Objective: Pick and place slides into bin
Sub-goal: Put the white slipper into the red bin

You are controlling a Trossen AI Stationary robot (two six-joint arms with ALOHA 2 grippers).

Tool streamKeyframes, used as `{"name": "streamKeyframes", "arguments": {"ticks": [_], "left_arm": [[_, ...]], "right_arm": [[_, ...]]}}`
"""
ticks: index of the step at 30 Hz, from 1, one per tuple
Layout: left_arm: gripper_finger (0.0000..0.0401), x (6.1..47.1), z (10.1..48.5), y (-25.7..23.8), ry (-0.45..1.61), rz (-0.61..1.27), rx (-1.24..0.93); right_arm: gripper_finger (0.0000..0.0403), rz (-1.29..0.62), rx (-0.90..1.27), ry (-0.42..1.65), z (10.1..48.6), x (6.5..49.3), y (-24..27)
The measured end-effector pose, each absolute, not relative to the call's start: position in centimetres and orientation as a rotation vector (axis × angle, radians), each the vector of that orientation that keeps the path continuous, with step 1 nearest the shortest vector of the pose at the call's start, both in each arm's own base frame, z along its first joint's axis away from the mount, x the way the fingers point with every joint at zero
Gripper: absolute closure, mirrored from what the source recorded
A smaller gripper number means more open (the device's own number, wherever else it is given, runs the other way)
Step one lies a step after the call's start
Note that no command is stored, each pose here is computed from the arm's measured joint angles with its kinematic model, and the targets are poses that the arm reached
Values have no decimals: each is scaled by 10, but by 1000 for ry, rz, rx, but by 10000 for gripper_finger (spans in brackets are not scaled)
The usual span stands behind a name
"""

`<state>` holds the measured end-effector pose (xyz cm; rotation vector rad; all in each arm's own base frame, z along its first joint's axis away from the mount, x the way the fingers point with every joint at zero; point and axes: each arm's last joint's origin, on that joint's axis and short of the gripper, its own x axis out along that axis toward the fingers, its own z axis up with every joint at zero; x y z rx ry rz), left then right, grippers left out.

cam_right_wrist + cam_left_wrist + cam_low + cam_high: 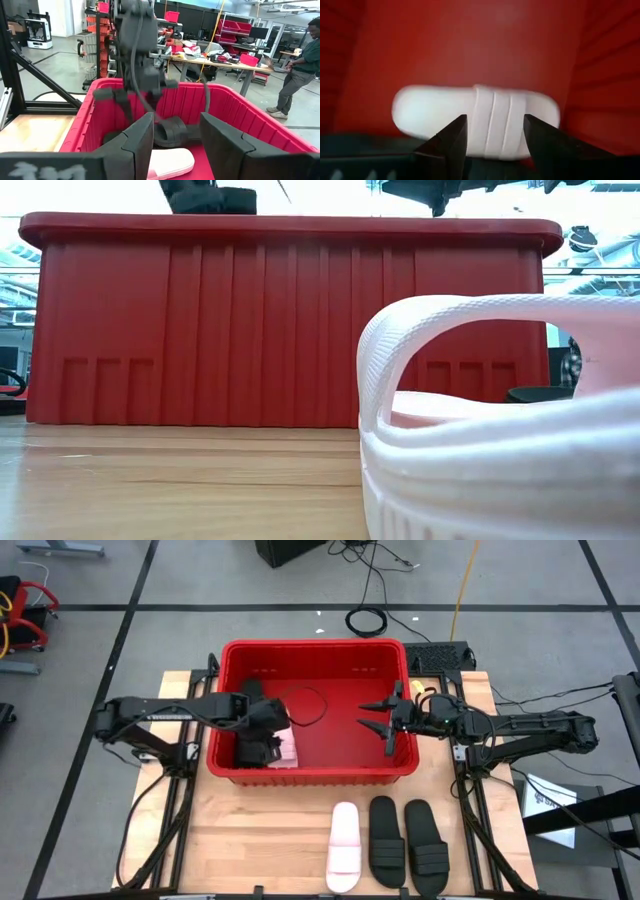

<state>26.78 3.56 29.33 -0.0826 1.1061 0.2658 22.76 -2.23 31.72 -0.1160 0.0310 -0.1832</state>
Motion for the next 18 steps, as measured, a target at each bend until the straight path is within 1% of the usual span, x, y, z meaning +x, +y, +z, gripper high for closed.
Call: {"name": "streamKeyframes", "arguments": {"ticks": [9, 18], "left_arm": [[226, 245, 340, 36, 915, 343, 33], [233, 221, 381, 34, 755, 332, 97]], "right_arm": [[250, -183, -116, 39, 316, 228, -22], [250, -185, -116, 34, 317, 228, -22]]}}
